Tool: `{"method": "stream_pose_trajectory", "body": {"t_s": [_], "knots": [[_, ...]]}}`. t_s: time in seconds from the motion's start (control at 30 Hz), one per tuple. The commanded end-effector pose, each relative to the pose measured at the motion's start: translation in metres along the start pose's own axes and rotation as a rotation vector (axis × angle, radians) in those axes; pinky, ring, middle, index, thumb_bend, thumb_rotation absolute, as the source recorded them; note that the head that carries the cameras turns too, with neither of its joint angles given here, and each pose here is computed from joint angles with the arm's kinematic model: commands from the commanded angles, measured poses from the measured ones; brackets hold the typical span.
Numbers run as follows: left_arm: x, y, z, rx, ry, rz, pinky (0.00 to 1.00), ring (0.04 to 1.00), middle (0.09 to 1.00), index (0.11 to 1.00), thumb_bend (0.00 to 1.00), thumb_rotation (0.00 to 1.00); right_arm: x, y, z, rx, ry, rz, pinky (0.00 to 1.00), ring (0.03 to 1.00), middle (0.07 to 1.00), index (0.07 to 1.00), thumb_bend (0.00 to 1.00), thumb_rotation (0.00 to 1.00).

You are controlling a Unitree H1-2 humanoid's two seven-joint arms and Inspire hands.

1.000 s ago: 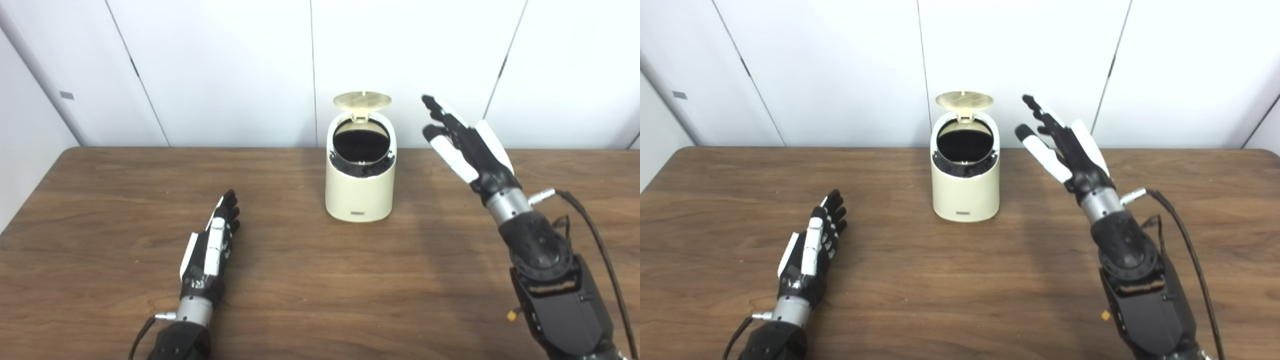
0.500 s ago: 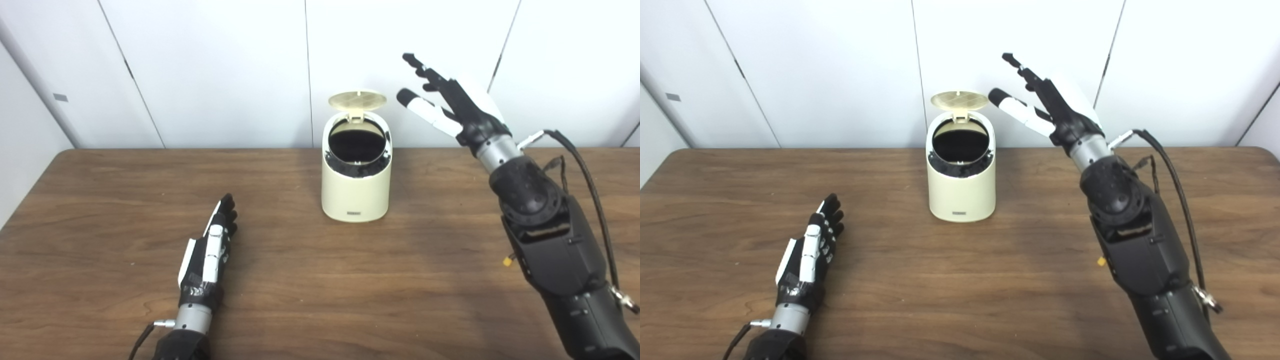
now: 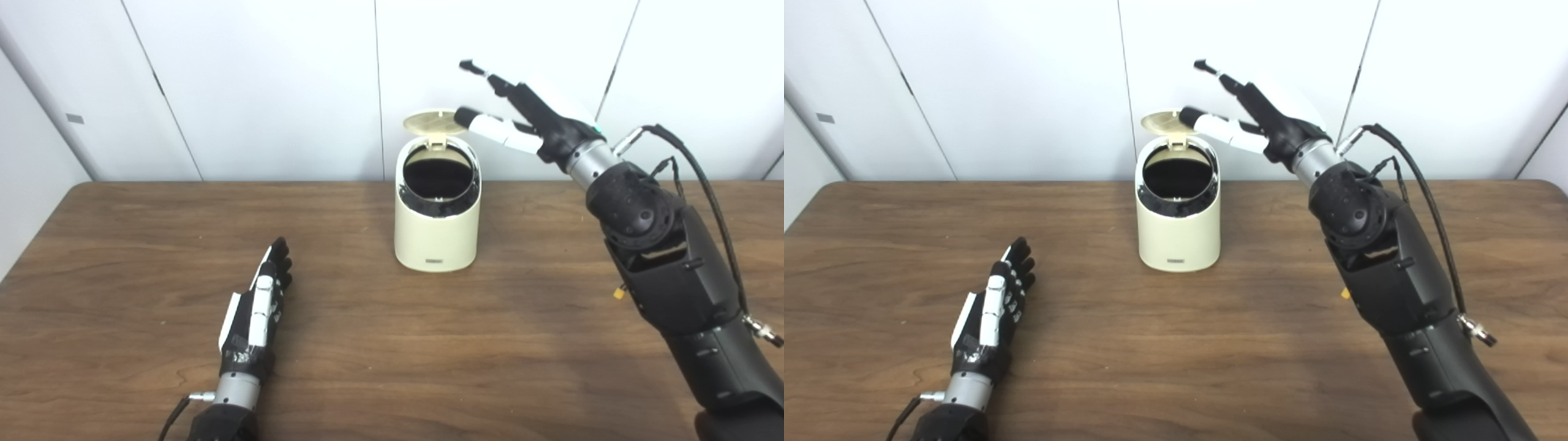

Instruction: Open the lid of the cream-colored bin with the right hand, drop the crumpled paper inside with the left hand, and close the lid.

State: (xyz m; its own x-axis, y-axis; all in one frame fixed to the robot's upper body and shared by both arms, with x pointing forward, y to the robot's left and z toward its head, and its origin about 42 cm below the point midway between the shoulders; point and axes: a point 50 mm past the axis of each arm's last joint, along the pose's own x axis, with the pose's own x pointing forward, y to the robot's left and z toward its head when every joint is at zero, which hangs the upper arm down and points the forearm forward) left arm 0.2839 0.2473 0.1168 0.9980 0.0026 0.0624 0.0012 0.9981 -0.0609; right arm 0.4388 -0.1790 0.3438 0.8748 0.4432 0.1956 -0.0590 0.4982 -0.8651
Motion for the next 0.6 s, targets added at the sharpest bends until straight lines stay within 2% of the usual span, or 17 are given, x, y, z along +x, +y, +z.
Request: {"method": "stream_pose_trajectory", "body": {"t_s": [0.0, 0.1, 0.2, 0.57], "knots": [[-0.003, -0.002, -0.005, -0.008, 0.031, -0.018, 1.00, 1.000, 1.000, 1.000, 0.52, 1.00, 0.006, -0.029, 0.024, -0.081, -0.075, -0.047, 0.93, 0.998, 0.960, 0.913, 0.66, 1.00], [-0.003, -0.002, -0.005, -0.004, 0.031, -0.018, 1.00, 1.000, 1.000, 1.000, 0.52, 1.00, 0.003, -0.027, 0.031, -0.105, -0.081, -0.027, 0.94, 0.983, 0.937, 0.899, 0.68, 1.00], [-0.002, -0.003, -0.005, -0.003, 0.029, -0.014, 1.00, 1.000, 1.000, 1.000, 0.51, 1.00, -0.002, -0.024, 0.034, -0.121, -0.087, -0.012, 0.91, 0.982, 0.930, 0.891, 0.70, 1.00], [-0.001, -0.002, -0.006, -0.013, 0.033, -0.003, 1.00, 1.000, 1.000, 1.000, 0.51, 1.00, -0.011, -0.020, 0.033, -0.181, -0.076, 0.050, 0.94, 1.000, 0.952, 0.901, 0.69, 1.00]]}}
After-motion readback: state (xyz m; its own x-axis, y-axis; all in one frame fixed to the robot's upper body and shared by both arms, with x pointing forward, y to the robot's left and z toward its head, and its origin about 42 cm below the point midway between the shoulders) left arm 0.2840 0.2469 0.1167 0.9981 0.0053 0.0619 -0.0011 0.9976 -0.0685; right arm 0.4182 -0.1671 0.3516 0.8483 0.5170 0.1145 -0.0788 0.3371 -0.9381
